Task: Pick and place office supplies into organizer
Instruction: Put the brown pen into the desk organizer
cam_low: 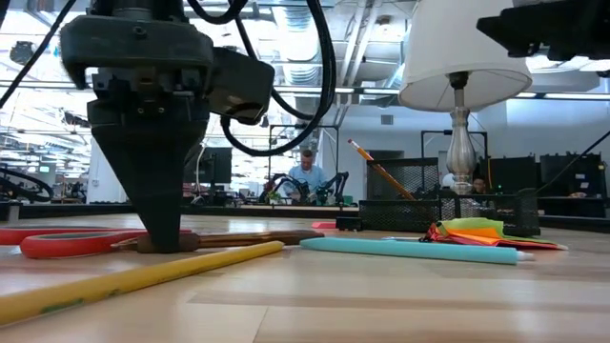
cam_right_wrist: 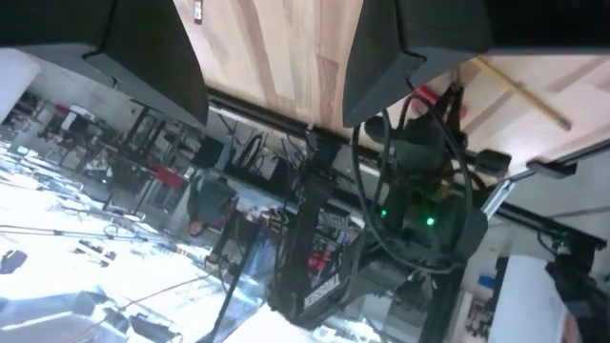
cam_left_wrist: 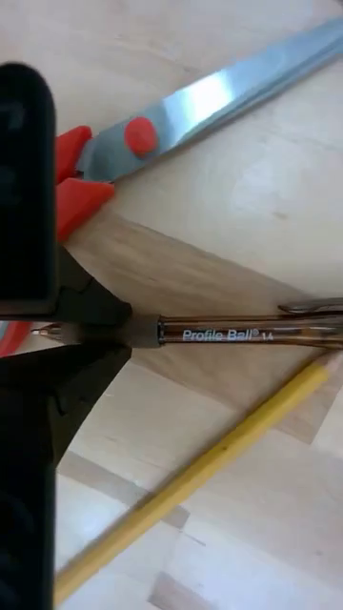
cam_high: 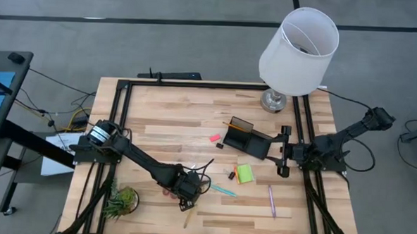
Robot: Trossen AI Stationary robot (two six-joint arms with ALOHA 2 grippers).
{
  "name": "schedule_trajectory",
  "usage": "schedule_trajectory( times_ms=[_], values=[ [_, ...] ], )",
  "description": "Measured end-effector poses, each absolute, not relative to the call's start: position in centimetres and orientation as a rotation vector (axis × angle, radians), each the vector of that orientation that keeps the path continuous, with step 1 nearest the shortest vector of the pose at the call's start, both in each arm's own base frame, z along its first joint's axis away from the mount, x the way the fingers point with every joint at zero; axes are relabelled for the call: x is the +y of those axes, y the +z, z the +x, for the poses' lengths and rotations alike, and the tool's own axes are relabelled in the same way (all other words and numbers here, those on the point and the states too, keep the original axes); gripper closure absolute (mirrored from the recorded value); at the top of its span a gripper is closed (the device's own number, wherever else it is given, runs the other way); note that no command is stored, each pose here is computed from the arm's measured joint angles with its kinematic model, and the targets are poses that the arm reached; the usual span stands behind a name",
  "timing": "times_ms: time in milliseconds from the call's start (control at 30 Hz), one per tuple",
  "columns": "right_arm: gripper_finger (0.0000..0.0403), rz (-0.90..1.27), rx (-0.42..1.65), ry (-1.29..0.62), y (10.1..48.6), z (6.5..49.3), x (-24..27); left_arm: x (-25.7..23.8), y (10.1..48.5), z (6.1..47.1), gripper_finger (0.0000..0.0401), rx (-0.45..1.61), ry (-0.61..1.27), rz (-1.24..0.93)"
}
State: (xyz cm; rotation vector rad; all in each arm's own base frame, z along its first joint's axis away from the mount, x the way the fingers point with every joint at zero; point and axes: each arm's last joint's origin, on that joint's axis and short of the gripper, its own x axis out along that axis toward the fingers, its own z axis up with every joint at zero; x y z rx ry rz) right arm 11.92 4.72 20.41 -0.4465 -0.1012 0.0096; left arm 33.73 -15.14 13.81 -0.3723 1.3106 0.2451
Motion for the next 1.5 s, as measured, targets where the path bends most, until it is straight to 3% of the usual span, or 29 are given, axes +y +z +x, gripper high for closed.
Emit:
schedule_trajectory(
  times_ms=[267,567,867,1000,1133,1333,1500],
  values=[
    [0.0163,-0.453,-0.081,0.019,20.7,12.5,5.0,-13.7,18.0,33.3,0.0390,1.343,0.256,-0.167],
    [0.0163,-0.453,-0.096,0.027,20.9,12.6,5.1,-9.8,24.0,33.6,0.0389,1.470,0.330,0.331],
    [0.0163,-0.460,-0.098,0.027,20.9,12.6,5.1,-4.9,26.8,36.3,0.0389,1.402,0.355,1.049],
    [0.0163,-0.463,-0.097,0.027,20.9,12.6,5.1,-2.8,27.0,38.4,0.0389,1.337,0.495,1.305],
    [0.0163,-0.464,-0.097,0.027,20.9,12.6,5.1,-1.2,28.0,39.9,0.0389,1.295,0.641,1.384],
    [0.0163,-0.492,-0.093,0.027,20.8,12.6,5.1,-0.7,28.5,41.2,0.0394,1.244,0.479,1.447],
    [0.0163,-0.506,-0.093,0.024,20.8,12.6,5.0,-0.9,26.9,43.4,0.0394,1.206,0.474,1.509]
  ],
)
